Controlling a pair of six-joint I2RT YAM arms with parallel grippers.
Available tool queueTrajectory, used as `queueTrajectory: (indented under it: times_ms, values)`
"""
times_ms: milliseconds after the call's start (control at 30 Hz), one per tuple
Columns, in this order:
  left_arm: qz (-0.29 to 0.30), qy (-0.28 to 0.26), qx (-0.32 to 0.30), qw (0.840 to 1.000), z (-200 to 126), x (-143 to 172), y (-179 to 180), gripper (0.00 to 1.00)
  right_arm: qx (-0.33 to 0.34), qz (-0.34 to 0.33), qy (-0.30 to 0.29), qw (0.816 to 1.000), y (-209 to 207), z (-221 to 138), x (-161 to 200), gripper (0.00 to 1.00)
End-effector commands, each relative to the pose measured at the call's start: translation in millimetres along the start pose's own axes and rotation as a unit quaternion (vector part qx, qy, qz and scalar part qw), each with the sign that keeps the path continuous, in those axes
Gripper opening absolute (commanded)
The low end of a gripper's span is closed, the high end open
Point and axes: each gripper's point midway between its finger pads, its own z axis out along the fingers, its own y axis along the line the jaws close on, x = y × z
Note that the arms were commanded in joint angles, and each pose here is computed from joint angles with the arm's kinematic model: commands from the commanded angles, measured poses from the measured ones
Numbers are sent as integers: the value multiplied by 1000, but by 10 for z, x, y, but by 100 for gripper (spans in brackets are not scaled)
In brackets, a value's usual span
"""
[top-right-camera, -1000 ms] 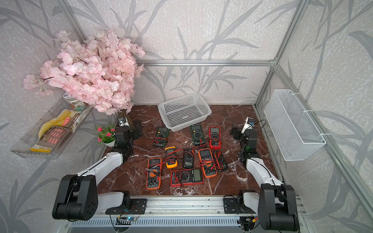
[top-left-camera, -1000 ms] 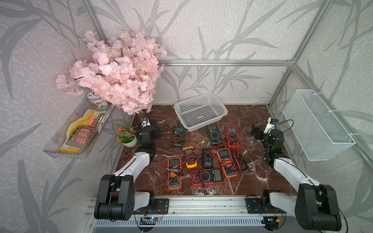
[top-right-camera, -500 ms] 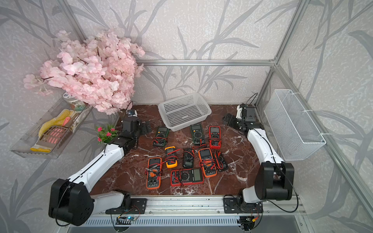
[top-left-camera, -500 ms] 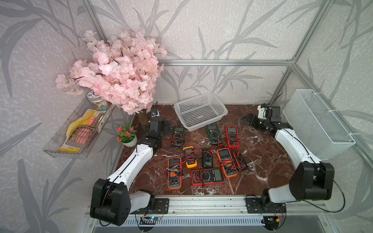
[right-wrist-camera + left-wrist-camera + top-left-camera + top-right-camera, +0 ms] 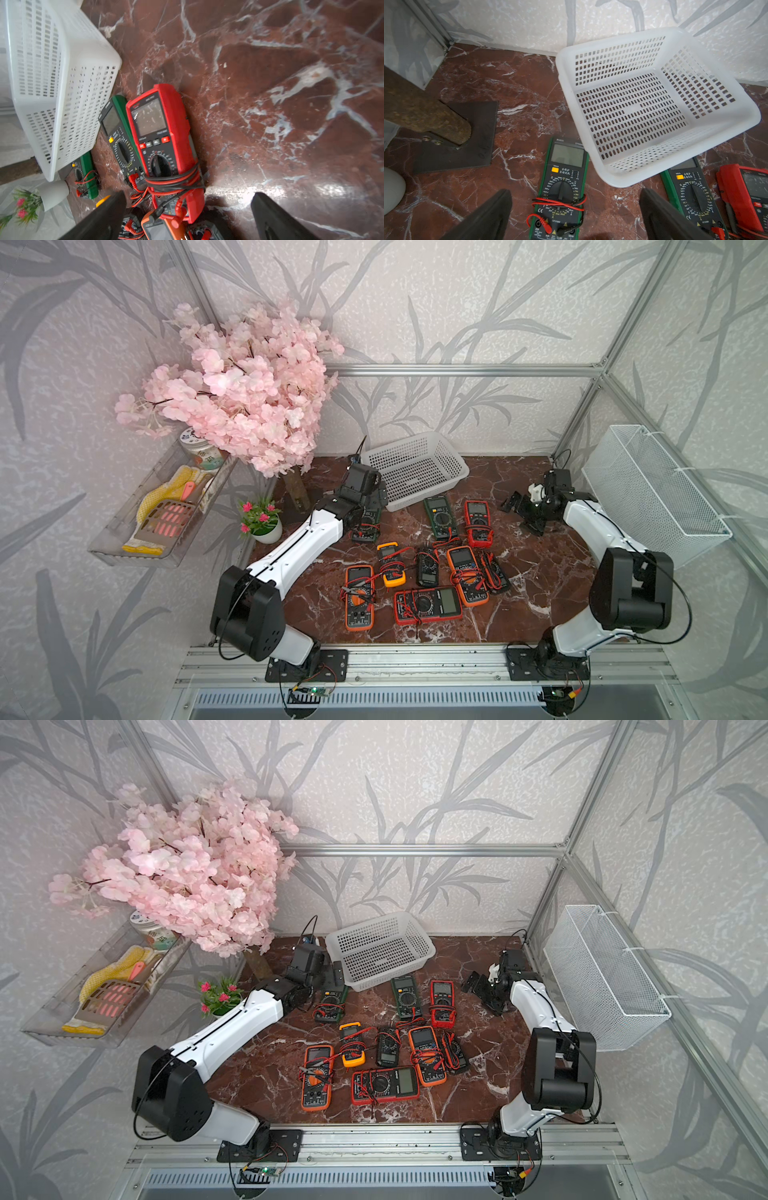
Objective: Put the multimeter into the basket
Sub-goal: Pick up the multimeter from the center of the board.
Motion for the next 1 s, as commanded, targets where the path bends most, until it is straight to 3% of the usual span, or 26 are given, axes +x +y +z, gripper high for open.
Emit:
queueTrajectory:
  times_ms: [0,133,200,267,300,367,433,500,667,967]
  values:
    - [2,16,-6,1000,20,-36,-99,100,10,-49,15,999,194,12,28,100]
    - [7,17,11,1000,86,-86,-287,100,130,-88,0,988,38,-40,20,99]
    - [8,19,20,1000,129,-86,-358,100,231,-98,-35,967,-114,-160,-97,99]
    - [8,20,29,999,175,-97,-431,100,309,-62,-77,946,-204,-372,-240,100]
    - [7,21,35,999,195,-98,-468,100,307,-48,-66,948,-208,-372,-248,99]
    - [7,21,47,999,251,-96,-539,100,214,-36,-23,976,-70,-282,-183,99]
    - [9,21,54,998,300,-97,-585,100,119,-13,-33,992,53,-251,-177,99]
    - [13,21,56,998,327,-109,-614,100,55,-24,-45,997,249,-216,-196,99]
    - [28,11,58,998,348,-180,-647,100,82,-81,46,992,401,47,72,99]
    - [22,15,72,997,281,-193,-675,100,138,-175,98,970,395,450,360,99]
